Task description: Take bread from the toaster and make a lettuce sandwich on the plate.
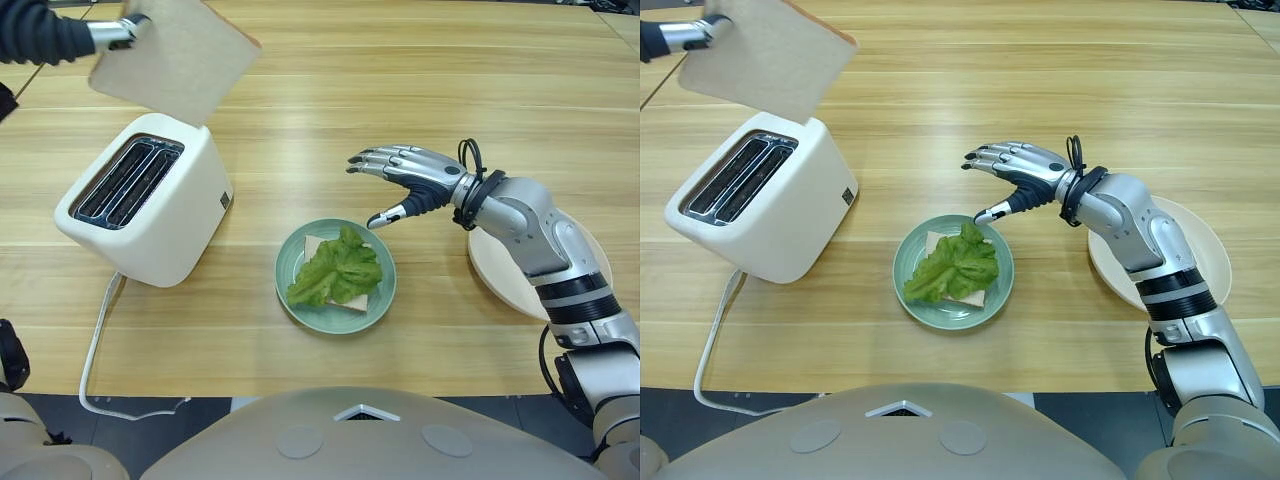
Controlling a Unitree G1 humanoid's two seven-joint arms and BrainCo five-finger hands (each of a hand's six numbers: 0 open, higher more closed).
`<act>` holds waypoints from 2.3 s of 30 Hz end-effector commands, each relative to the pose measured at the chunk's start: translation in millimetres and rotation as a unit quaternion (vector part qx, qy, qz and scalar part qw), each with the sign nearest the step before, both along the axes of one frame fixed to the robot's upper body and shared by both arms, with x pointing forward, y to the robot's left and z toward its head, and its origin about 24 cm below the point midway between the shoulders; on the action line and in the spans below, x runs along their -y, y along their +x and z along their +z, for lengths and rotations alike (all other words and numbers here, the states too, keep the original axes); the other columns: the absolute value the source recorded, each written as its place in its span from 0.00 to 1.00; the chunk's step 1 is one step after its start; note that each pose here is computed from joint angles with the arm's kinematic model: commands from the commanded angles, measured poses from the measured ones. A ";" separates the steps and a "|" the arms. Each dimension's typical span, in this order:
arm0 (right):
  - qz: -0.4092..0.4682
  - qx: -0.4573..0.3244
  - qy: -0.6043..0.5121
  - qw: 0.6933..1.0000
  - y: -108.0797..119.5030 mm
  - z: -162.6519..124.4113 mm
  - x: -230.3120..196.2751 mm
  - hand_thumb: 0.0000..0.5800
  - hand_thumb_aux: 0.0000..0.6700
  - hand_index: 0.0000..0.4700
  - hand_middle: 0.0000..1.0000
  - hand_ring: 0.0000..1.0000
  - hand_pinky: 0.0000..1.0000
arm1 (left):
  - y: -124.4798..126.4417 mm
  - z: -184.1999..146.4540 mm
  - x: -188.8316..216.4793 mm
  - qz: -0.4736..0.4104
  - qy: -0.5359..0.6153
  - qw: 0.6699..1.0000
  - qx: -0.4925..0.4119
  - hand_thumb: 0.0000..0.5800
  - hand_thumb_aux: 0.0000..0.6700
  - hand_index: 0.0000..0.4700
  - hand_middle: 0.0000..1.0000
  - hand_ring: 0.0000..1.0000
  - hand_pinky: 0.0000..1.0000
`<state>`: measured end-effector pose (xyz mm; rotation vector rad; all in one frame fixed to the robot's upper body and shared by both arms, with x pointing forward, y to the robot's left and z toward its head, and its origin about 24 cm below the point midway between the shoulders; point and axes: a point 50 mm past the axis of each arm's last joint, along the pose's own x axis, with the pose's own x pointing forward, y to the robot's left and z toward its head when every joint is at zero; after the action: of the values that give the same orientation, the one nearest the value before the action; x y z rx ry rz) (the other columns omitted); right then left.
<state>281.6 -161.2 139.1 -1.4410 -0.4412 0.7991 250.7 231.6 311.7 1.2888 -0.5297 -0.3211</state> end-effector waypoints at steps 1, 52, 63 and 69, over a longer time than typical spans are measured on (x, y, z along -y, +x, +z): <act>-0.017 0.016 0.001 1.000 5.0 10.5 9.8 0.00 0.00 0.00 0.00 0.00 0.00 | 2.4 -22.4 18.6 -0.058 -0.023 0.996 -0.057 1.00 1.00 1.00 0.00 0.00 0.00; 0.020 0.023 0.087 0.996 -19.9 68.8 37.9 0.00 0.00 0.00 0.00 0.00 0.00 | 33.9 -191.4 172.8 -0.335 0.203 0.834 -0.388 1.00 1.00 1.00 0.00 0.00 0.00; 0.286 -0.175 0.100 0.937 -102.7 52.4 -19.8 0.00 0.00 0.00 0.00 0.00 0.00 | 39.4 -215.4 182.1 -0.352 0.218 0.816 -0.403 1.00 1.00 1.00 0.00 0.00 0.00; 0.274 -0.247 0.016 0.929 -102.5 6.1 -38.6 0.00 0.00 0.00 0.00 0.00 0.00 | 41.2 -223.7 185.8 -0.359 0.217 0.812 -0.405 1.00 1.00 1.00 0.00 0.00 0.00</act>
<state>177.2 -127.5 164.8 -0.9887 -0.5572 1.5084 290.6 48.6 89.1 1.1602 -0.1681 -1.6177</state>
